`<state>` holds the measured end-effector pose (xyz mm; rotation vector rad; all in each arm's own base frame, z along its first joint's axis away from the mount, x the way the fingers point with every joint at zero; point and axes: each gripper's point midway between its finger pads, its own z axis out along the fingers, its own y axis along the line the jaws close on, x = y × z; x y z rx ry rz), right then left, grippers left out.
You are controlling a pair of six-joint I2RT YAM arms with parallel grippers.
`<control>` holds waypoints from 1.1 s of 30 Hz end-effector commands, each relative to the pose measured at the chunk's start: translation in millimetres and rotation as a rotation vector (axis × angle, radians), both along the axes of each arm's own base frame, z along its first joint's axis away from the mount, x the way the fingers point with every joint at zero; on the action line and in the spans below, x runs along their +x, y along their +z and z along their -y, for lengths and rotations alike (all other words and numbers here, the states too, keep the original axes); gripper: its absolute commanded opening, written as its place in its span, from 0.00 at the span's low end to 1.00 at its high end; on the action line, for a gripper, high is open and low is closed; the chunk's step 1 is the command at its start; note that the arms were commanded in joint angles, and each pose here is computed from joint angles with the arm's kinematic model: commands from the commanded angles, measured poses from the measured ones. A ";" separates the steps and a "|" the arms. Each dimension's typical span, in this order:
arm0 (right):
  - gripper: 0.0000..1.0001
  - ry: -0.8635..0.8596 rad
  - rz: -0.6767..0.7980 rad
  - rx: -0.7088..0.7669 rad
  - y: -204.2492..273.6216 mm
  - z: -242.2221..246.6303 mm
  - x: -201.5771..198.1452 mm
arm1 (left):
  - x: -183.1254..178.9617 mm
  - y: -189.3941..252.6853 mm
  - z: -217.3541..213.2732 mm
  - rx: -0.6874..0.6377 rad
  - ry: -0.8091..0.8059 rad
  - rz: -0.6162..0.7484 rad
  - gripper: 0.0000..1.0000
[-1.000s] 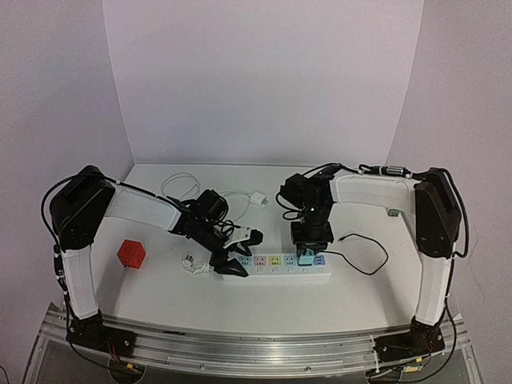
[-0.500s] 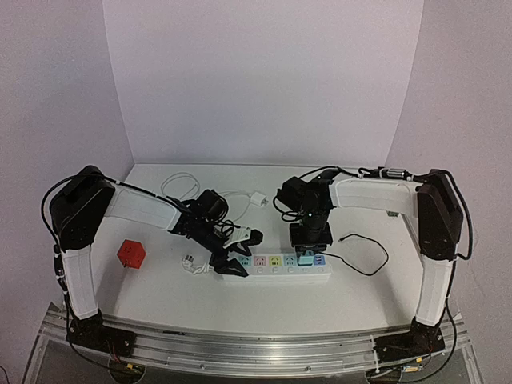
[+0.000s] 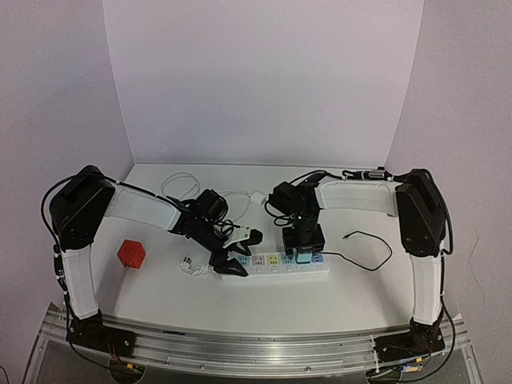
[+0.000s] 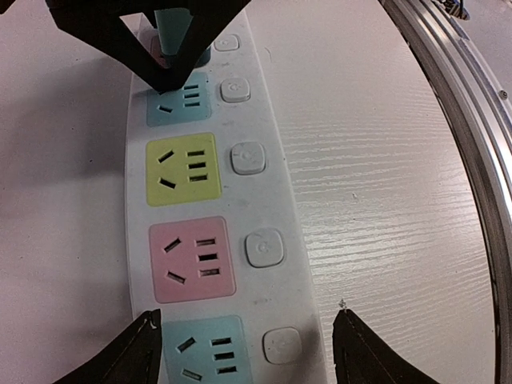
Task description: Insert the plug
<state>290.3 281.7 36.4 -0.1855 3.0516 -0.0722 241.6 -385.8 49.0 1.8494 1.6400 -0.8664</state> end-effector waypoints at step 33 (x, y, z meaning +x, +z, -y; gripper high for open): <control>0.78 -0.336 0.134 0.037 95.2 245.6 140.1 | 9.6 -17.5 -31.3 0.139 -0.133 0.165 0.79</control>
